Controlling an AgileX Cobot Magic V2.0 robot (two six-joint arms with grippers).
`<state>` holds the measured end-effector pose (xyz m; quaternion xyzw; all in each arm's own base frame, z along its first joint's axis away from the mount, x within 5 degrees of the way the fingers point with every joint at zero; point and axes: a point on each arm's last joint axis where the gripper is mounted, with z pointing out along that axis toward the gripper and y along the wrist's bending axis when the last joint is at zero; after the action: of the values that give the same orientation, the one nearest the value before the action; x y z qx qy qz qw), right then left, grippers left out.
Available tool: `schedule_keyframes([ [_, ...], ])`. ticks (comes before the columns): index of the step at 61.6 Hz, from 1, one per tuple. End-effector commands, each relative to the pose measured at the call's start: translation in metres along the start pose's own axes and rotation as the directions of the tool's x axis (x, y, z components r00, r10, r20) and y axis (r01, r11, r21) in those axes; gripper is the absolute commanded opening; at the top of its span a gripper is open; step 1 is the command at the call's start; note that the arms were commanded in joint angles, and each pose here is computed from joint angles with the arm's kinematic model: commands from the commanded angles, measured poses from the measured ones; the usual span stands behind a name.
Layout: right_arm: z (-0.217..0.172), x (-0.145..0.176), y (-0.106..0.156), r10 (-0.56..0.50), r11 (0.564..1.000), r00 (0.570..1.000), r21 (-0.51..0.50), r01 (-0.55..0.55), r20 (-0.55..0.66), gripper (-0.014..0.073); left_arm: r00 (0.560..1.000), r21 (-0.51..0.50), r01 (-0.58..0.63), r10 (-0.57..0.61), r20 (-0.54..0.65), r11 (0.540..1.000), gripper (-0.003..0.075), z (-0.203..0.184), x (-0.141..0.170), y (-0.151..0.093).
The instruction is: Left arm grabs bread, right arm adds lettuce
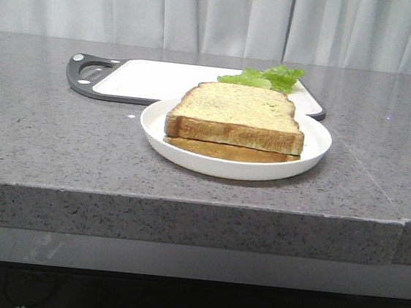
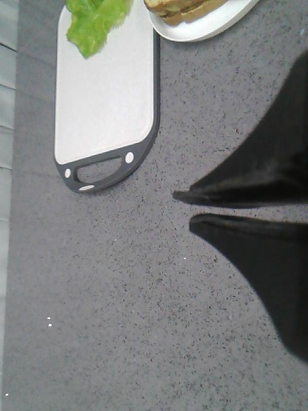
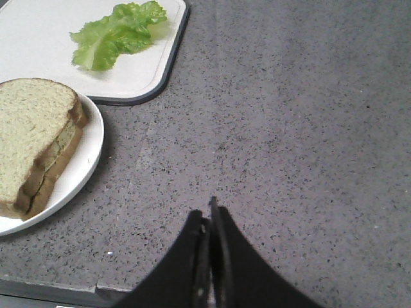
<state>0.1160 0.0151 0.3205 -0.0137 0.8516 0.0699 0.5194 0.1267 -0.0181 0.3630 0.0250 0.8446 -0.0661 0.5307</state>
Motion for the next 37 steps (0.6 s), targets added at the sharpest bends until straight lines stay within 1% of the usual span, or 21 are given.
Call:
schedule_keyframes([
  [1, -0.001, -0.014, 0.001, 0.001, 1.000, 0.997, 0.000, -0.001, 0.078, 0.0160, 0.998, 0.015, 0.026, -0.026, 0.054, 1.000, 0.0229, 0.005, -0.014, -0.002],
  [5, -0.001, -0.014, 0.001, 0.001, 1.000, 0.997, 0.000, -0.001, 0.079, 0.0291, 0.998, 0.036, 0.052, -0.053, 0.026, 0.998, 0.0380, 0.012, -0.014, -0.004],
  [7, -0.001, -0.014, 0.001, 0.001, 1.000, 0.997, 0.000, -0.001, 0.082, 0.0344, 0.998, 0.053, 0.069, -0.070, 0.010, 0.996, 0.0429, 0.015, -0.015, -0.005],
  [10, -0.001, -0.015, 0.000, 0.001, 1.000, 0.996, 0.000, -0.001, 0.084, 0.0390, 0.997, 0.090, 0.077, -0.075, -0.023, 0.993, 0.0459, 0.021, -0.017, -0.009],
  [18, -0.001, -0.015, 0.000, 0.001, 1.000, 0.996, 0.000, -0.001, 0.085, 0.0395, 0.989, 0.223, 0.088, -0.059, -0.134, 0.971, 0.0459, 0.036, -0.023, -0.023],
  [24, -0.001, -0.015, 0.000, 0.001, 1.000, 0.996, 0.000, -0.001, 0.085, 0.0395, 0.973, 0.331, 0.108, -0.030, -0.230, 0.937, 0.0459, 0.055, -0.028, -0.037],
  [26, -0.001, -0.015, 0.000, 0.001, 1.000, 0.996, 0.000, -0.001, 0.085, 0.0395, 0.965, 0.366, 0.100, 0.000, -0.262, 0.925, 0.0459, 0.064, -0.031, -0.045],
  [32, -0.001, -0.015, 0.000, 0.001, 1.000, 0.996, 0.000, -0.001, 0.085, 0.0395, 0.951, 0.421, 0.085, 0.052, -0.304, 0.903, 0.0459, 0.080, -0.036, -0.062],
  [37, -0.001, -0.015, 0.000, 0.001, 1.000, 0.996, 0.000, -0.001, 0.085, 0.0395, 0.944, 0.472, 0.066, 0.099, -0.315, 0.879, 0.0459, 0.092, -0.039, -0.081],
])
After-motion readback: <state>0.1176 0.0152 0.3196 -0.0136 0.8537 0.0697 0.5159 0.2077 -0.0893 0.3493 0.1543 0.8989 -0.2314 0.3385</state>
